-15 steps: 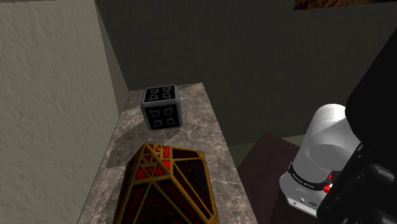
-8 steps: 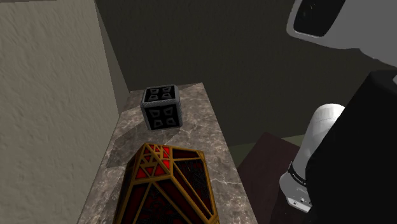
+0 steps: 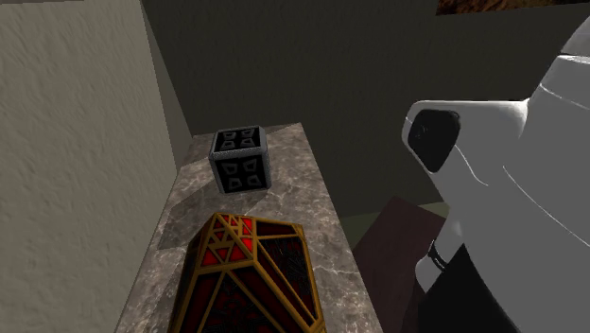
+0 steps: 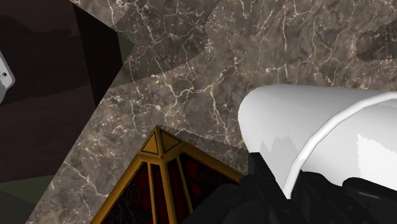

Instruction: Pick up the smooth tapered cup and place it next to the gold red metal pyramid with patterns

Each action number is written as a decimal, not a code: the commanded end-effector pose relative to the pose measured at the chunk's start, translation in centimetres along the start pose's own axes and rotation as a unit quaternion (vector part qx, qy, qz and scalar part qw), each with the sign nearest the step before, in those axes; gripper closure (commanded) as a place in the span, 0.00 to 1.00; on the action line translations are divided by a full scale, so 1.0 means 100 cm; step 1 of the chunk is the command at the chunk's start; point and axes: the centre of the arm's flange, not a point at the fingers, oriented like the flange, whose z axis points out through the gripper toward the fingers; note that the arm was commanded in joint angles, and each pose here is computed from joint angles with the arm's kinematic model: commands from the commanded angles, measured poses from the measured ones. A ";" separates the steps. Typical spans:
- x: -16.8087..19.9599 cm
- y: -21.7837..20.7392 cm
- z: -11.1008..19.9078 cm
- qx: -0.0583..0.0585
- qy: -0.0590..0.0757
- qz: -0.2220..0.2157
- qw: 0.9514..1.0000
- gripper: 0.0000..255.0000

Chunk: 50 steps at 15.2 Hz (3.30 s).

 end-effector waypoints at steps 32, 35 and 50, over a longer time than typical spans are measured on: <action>-0.010 0.027 0.172 0.000 0.000 0.000 1.000 1.00; -0.011 0.029 0.188 0.000 0.000 0.000 1.000 1.00; -0.014 0.038 0.244 0.000 0.000 0.000 1.000 1.00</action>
